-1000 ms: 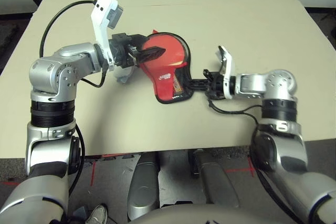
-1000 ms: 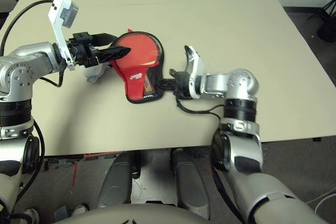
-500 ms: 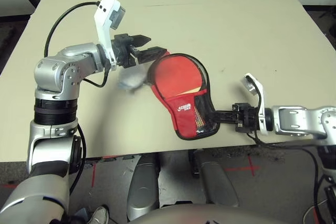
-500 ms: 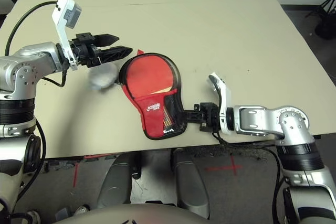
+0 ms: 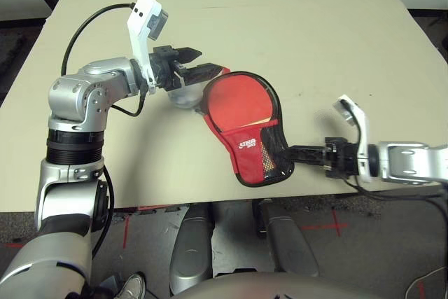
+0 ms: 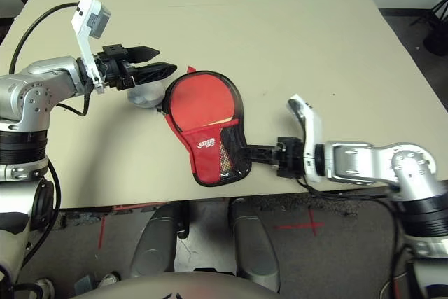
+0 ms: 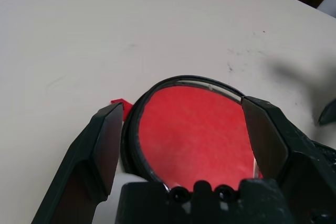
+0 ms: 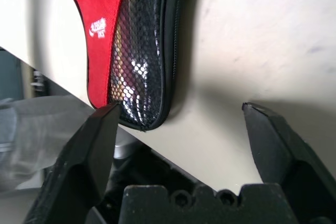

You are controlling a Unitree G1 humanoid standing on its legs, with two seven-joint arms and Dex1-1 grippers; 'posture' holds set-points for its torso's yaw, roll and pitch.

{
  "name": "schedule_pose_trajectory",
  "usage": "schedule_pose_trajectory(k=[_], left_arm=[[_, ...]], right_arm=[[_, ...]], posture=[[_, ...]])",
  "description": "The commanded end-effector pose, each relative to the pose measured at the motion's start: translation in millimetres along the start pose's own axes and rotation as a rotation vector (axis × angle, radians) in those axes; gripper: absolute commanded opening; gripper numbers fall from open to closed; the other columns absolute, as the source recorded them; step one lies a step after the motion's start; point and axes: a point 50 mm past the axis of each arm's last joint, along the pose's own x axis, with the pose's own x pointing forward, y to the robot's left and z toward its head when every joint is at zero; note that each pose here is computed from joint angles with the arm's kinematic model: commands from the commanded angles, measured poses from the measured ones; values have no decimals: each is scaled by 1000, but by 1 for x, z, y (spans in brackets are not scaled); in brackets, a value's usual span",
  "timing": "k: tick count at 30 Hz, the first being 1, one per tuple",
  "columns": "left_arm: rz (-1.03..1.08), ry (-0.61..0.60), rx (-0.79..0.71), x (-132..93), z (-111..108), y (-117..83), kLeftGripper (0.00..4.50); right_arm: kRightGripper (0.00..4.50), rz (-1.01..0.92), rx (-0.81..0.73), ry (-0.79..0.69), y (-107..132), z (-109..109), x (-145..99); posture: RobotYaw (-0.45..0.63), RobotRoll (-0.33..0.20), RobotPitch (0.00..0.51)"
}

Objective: Store the ping-pong paddle in its case and zip it.

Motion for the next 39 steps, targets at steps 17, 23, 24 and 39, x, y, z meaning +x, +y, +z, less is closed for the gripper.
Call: schedule_pose_trajectory(k=[17,23,24,39], left_arm=[[27,8,56,-5,12,17,4500],[41,19,51,-10,9,17,4500],[46,21,50,-11,9,17,4500],[86,111,67,-30,6,28,4500]], right_arm=[[4460,63,-777,-61,67,45,85],[4460,129,-847,-28,66,40,96],[4460,149,-841,-18,65,38,100],[4460,122,-991,78,40,37,137]], posture=[[-11,0,228],[4,0,231],[10,0,233],[40,0,230]])
